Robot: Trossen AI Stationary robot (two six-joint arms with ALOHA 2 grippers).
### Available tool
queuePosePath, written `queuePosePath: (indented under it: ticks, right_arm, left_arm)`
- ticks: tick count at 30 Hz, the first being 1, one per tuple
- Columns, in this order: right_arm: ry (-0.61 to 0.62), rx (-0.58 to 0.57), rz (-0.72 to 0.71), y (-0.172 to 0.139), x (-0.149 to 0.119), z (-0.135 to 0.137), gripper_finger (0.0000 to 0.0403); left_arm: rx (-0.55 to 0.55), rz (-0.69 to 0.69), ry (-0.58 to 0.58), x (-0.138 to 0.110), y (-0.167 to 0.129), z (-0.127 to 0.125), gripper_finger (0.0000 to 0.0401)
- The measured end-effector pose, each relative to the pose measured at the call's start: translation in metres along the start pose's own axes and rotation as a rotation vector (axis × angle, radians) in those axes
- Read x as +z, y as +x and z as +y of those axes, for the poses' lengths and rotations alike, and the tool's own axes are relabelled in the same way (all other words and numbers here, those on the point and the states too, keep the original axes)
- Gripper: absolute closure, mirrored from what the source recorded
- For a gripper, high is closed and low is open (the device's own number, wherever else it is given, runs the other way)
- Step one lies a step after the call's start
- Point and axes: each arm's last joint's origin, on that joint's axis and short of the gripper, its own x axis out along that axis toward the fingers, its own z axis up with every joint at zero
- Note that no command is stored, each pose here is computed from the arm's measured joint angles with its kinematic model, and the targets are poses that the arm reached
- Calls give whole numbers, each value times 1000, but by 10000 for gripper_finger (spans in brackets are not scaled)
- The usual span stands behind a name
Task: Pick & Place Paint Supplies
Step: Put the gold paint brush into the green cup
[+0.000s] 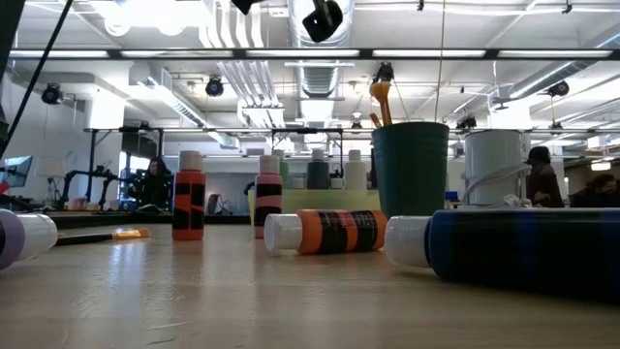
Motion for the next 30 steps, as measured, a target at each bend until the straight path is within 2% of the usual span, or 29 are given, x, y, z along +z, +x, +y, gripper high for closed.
queuePosePath:
  ticks: [3,5,7,11,16,22,26,30]
  right_arm:
    - [460,245,-33,-6,-12,-27,316]
    - [641,431,-20,-7,-20,-33,307]
    - [724,582,-15,-10,-27,-31,299]
    - [747,676,-13,-9,-35,-11,287]
    - [780,636,34,-5,-49,5,277]
    - [831,462,-4,0,-52,10,255]
    - [853,295,-39,4,-51,13,238]
    - [851,262,-71,8,-45,14,223]
  left_arm:
    - [46,-20,18,1,0,1,373]
    - [102,-43,41,1,0,3,373]
    - [173,-72,75,3,0,5,373]
    - [353,-145,154,6,-1,6,373]
    - [617,-223,310,8,5,-5,373]
    - [905,-306,487,10,9,-31,373]
    - [935,-362,513,13,11,-37,373]
    - [928,-403,520,16,11,-39,373]
